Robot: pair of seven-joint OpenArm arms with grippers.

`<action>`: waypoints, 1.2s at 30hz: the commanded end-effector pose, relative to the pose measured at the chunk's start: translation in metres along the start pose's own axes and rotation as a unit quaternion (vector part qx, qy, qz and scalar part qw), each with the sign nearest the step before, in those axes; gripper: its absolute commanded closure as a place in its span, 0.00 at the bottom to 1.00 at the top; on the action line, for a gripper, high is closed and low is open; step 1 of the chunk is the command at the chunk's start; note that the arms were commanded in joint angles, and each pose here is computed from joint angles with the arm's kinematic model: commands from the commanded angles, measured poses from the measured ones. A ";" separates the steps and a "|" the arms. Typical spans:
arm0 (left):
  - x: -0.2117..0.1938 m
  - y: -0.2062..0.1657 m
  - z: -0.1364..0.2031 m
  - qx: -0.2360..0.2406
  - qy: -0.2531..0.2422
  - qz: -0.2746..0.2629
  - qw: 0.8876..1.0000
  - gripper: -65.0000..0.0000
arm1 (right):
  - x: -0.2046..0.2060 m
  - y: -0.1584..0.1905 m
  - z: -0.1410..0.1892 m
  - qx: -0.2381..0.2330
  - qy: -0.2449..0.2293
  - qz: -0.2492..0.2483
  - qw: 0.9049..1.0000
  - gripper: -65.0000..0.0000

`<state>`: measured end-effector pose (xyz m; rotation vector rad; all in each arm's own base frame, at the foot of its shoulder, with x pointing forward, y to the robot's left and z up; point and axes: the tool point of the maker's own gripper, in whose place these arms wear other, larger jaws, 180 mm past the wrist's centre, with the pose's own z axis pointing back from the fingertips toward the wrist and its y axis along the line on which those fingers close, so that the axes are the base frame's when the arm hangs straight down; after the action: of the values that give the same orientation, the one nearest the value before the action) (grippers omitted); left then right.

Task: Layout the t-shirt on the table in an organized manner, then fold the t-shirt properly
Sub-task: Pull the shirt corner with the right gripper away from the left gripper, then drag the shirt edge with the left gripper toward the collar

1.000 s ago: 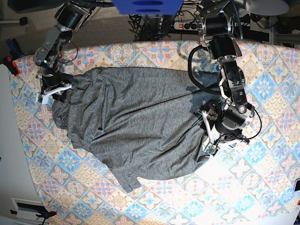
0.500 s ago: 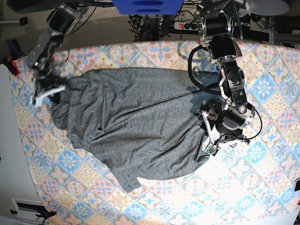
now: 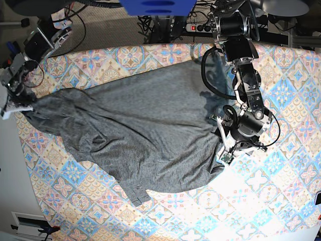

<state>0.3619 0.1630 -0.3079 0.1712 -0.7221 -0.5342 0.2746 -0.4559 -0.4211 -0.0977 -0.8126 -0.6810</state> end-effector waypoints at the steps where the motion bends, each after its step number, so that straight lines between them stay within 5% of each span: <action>1: 0.013 0.007 0.005 0.010 -0.022 0.000 1.000 0.55 | 0.022 -0.010 0.005 -0.012 -0.026 -0.004 1.000 1.00; 12: 0.010 0.000 0.004 0.003 -0.019 0.003 1.000 0.55 | -0.011 -0.068 0.026 -0.065 -0.011 -0.042 0.997 1.00; 19: 0.013 0.000 0.003 0.002 -0.023 0.003 1.000 0.55 | 0.040 -0.080 0.072 -0.096 -0.087 0.035 0.991 1.00; 26: 0.013 0.000 0.002 0.002 -0.022 0.002 1.000 0.55 | 0.047 -0.009 0.107 -0.041 -0.149 0.115 0.981 0.56; 36: 0.013 -0.001 0.002 -0.001 -0.022 0.003 1.000 0.55 | 0.026 0.083 0.103 0.052 -0.145 0.174 0.973 0.53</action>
<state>0.3602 0.1555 -0.3119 0.1484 -0.7222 -0.5386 0.2667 -0.3584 -0.3378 -0.1984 -1.0236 -0.3035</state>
